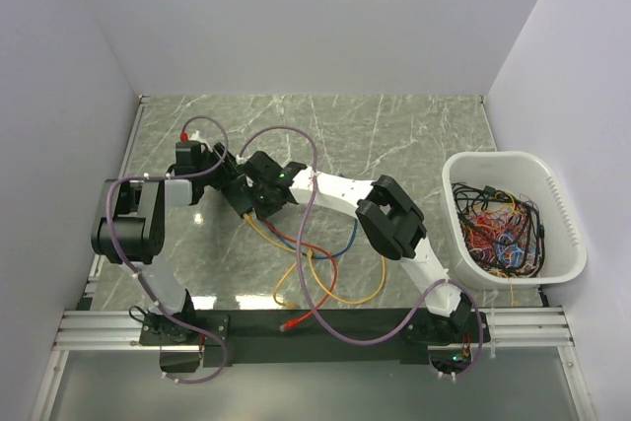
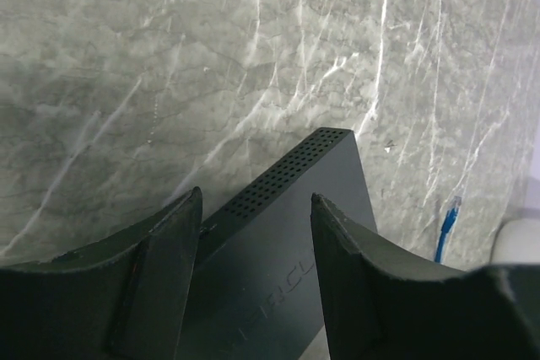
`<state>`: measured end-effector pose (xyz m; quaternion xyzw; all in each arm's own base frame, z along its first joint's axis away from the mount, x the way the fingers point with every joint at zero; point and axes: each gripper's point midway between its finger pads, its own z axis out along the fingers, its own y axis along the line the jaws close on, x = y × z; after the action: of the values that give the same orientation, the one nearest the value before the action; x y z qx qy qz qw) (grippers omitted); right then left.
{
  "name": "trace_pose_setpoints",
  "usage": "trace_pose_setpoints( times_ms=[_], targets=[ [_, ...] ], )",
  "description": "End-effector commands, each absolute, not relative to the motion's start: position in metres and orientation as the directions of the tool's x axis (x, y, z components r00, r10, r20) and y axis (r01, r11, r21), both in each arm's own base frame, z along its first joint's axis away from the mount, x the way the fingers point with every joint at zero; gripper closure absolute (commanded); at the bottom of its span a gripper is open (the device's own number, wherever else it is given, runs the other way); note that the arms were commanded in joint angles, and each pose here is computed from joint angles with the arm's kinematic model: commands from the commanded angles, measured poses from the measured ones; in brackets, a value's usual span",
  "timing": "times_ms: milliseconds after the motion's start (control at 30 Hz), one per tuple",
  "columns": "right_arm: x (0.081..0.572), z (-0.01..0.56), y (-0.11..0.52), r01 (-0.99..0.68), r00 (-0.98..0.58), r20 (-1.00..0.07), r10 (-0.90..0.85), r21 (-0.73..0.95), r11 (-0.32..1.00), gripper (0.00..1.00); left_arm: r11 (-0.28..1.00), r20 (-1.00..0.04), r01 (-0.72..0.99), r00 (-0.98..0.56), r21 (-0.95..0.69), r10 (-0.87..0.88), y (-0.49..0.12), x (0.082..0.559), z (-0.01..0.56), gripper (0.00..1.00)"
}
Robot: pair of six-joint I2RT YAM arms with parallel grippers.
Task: Insert the plug into the switch port
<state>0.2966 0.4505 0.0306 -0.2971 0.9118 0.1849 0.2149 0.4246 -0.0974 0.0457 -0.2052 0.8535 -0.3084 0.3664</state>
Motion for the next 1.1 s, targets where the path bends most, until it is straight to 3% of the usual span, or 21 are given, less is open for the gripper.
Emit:
trace_pose_setpoints(
  times_ms=[0, 567, 1067],
  targets=[
    [0.326, 0.081, 0.466, -0.612, -0.688, -0.623, -0.372, 0.223, 0.759, 1.00, 0.744, -0.457, -0.161, -0.700, -0.648, -0.549, -0.099, 0.398, 0.028, 0.40],
    [0.327, 0.039, 0.457, -0.547, -0.778, -0.526, -0.345, 0.295, 0.784, 1.00, 0.715, -0.414, -0.144, -0.731, -0.684, -0.543, -0.114, 0.377, 0.025, 0.40],
    [0.338, 0.040, 0.461, -0.570, -0.762, -0.551, -0.341, 0.319, 0.758, 1.00, 0.706, -0.404, -0.116, -0.751, -0.699, -0.523, -0.120, 0.376, 0.026, 0.40]
  ],
)
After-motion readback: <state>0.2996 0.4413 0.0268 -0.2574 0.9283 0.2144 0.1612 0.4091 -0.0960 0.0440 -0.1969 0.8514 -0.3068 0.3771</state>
